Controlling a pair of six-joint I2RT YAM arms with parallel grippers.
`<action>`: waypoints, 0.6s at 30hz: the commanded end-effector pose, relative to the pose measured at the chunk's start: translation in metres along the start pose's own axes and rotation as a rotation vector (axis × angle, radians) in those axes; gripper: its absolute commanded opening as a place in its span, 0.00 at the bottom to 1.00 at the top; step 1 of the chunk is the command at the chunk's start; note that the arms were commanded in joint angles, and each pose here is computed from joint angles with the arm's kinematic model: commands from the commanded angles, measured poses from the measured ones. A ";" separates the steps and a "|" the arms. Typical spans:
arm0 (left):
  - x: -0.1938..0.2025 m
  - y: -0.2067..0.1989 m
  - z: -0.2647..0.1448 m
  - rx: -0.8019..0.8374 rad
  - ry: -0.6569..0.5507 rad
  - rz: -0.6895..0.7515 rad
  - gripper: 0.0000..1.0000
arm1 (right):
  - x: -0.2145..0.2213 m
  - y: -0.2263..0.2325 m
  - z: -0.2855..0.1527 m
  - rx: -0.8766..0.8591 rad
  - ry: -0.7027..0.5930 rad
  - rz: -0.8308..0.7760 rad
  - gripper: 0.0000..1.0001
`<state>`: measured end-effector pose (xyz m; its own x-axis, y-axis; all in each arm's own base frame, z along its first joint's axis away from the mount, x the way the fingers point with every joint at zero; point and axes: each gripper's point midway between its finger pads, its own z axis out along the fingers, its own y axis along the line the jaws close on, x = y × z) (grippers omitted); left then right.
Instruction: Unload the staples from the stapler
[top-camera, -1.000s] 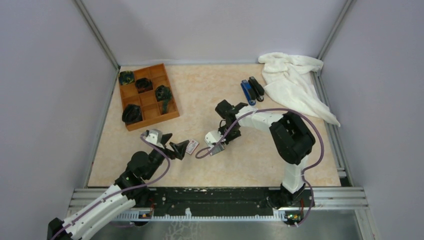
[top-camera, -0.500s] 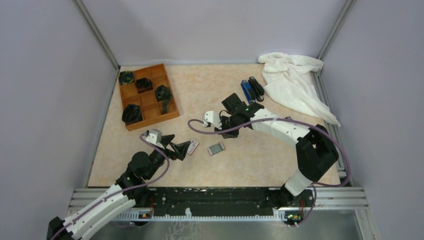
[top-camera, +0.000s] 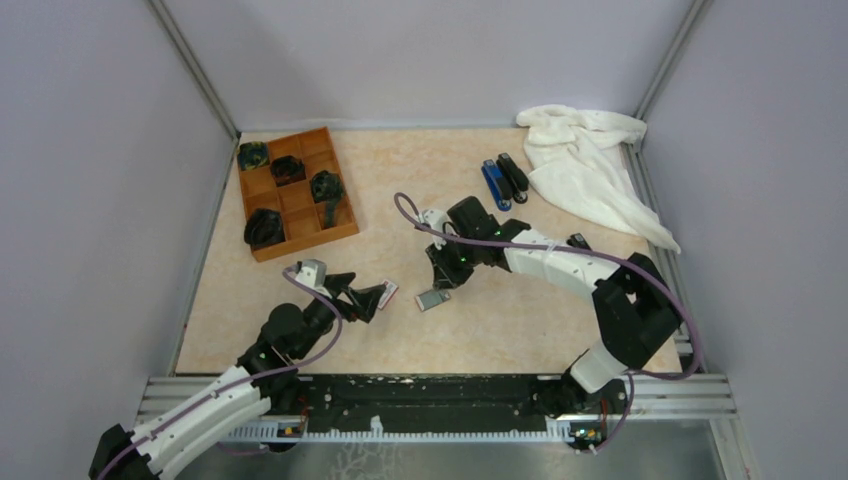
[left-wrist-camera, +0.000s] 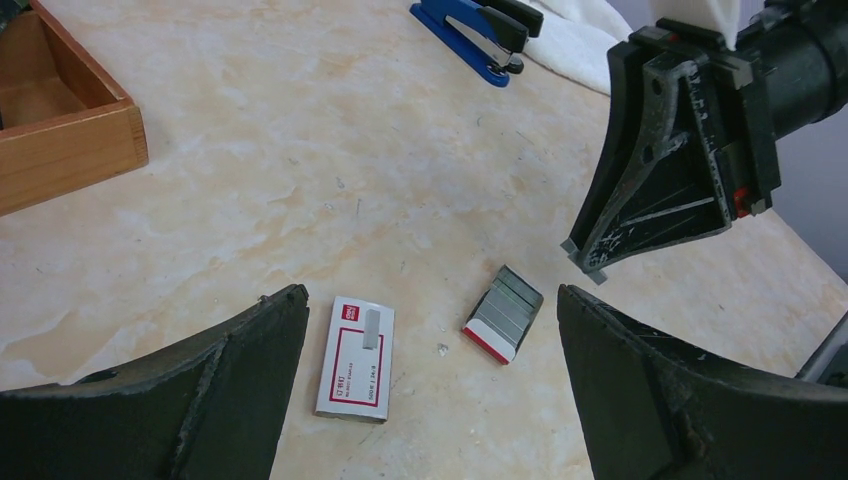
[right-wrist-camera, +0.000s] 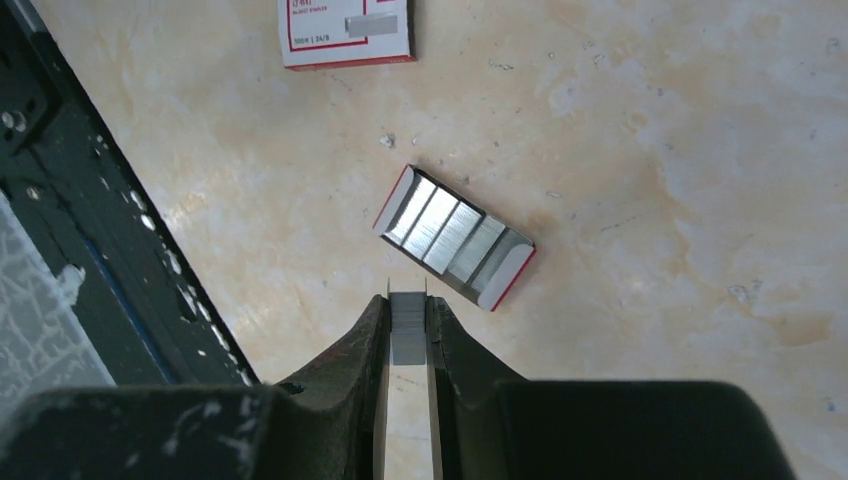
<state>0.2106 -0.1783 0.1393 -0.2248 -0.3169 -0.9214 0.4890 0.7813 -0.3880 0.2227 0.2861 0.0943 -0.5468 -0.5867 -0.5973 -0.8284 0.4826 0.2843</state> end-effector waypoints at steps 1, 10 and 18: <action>-0.004 -0.002 0.000 0.014 -0.029 -0.020 0.99 | -0.014 0.016 0.017 -0.044 -0.057 0.137 0.02; -0.002 0.001 0.001 0.001 -0.027 -0.021 0.99 | -0.013 0.017 0.038 0.018 -0.021 0.172 0.02; 0.000 0.002 0.001 -0.004 -0.022 -0.023 0.99 | -0.001 -0.001 0.048 0.135 0.018 0.208 0.02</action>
<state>0.2112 -0.1791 0.1383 -0.2269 -0.3262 -0.9177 0.4869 0.7780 -0.3970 0.2125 0.3066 0.0431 -0.7202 -0.5199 -0.4593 -0.6831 0.6469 0.3389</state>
